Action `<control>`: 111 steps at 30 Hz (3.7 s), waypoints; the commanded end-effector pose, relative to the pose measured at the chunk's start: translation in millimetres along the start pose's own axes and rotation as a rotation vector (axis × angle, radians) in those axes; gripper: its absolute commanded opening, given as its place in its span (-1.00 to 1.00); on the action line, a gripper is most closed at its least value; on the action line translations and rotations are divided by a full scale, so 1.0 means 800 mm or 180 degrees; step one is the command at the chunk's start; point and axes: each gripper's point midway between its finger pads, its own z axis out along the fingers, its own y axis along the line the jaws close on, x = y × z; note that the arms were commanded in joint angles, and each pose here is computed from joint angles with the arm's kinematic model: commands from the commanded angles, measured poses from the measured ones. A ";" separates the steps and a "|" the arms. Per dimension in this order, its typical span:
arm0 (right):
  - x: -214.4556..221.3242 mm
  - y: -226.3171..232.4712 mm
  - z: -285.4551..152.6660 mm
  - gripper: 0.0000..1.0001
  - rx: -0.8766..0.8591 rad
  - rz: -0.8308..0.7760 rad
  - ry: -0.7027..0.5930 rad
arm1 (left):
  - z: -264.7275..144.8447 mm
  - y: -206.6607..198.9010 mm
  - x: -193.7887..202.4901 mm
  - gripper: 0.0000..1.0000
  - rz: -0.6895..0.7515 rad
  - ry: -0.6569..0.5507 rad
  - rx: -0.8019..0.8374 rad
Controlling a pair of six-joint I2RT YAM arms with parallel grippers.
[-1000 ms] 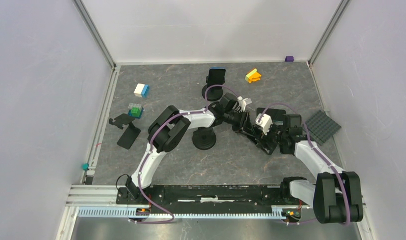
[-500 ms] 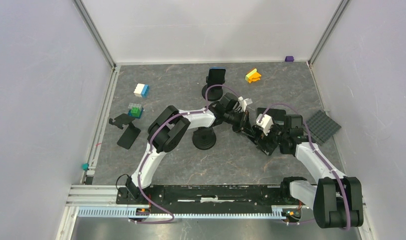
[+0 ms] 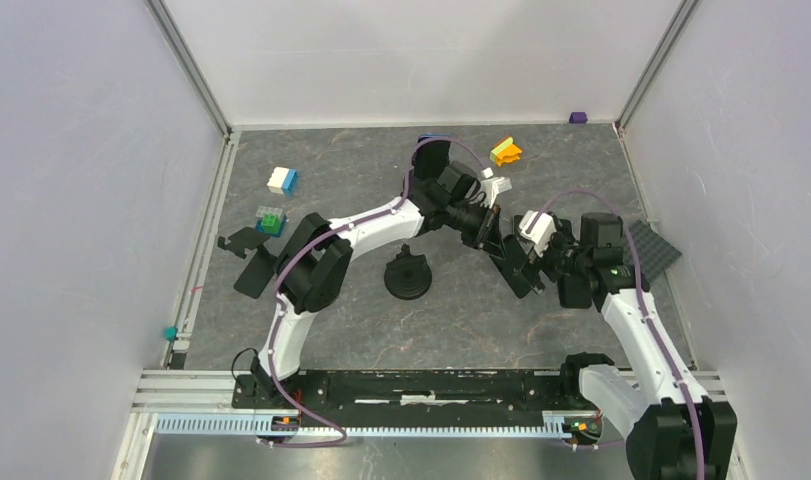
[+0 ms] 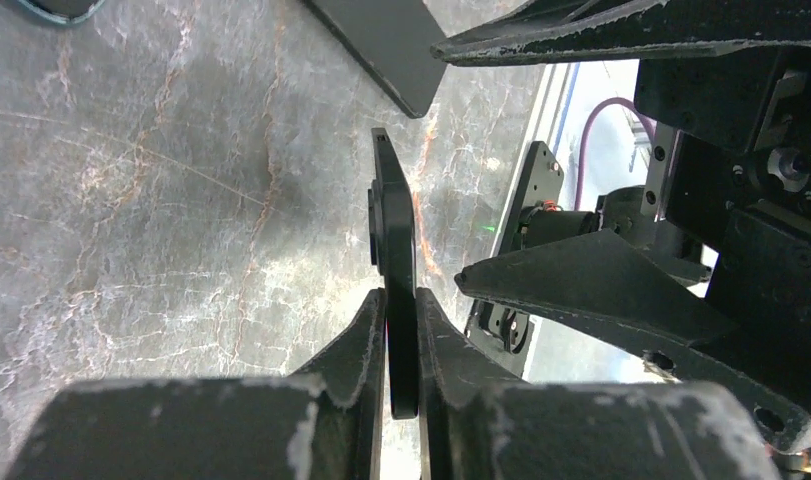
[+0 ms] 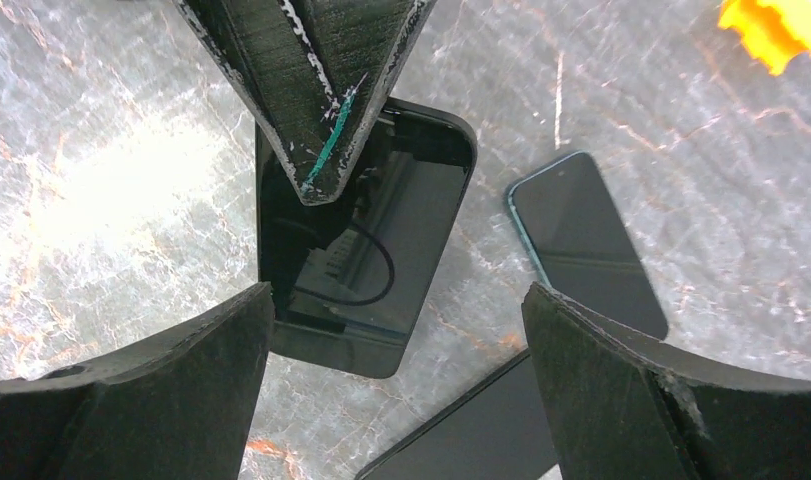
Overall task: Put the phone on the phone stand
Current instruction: Pick up the phone at the center of the board.
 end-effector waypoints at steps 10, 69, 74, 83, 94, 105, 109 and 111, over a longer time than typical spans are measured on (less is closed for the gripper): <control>-0.093 -0.011 -0.045 0.96 0.0226 -0.0023 -0.0699 | -0.088 -0.104 -0.048 -0.96 0.1150 -0.0214 0.0045; -0.143 0.072 0.004 0.71 -0.1340 0.0115 -0.1292 | -0.157 -0.158 -0.038 -0.96 0.1868 -0.0583 0.0041; -0.132 0.080 0.014 0.40 -0.1478 0.0250 -0.1258 | -0.155 -0.163 -0.036 -0.96 0.1852 -0.0594 0.0133; -0.134 0.088 0.008 -0.47 -0.1595 0.0241 -0.1307 | -0.155 -0.160 -0.026 -0.96 0.1949 -0.0584 0.0178; -0.133 0.091 0.006 -1.00 -0.1624 0.0199 -0.1323 | -0.144 -0.149 0.005 -0.50 0.2518 -0.0267 0.0239; -0.128 0.095 0.006 -1.00 -0.1678 0.0164 -0.1277 | -0.133 -0.131 0.015 0.11 0.2719 0.0039 0.0151; -0.129 0.097 0.005 -1.00 -0.1715 0.0147 -0.1292 | -0.130 -0.125 0.015 0.12 0.2753 0.0087 0.0104; -0.130 0.098 0.003 -1.00 -0.1731 0.0142 -0.1297 | -0.128 -0.122 0.014 0.12 0.2772 0.0097 0.0095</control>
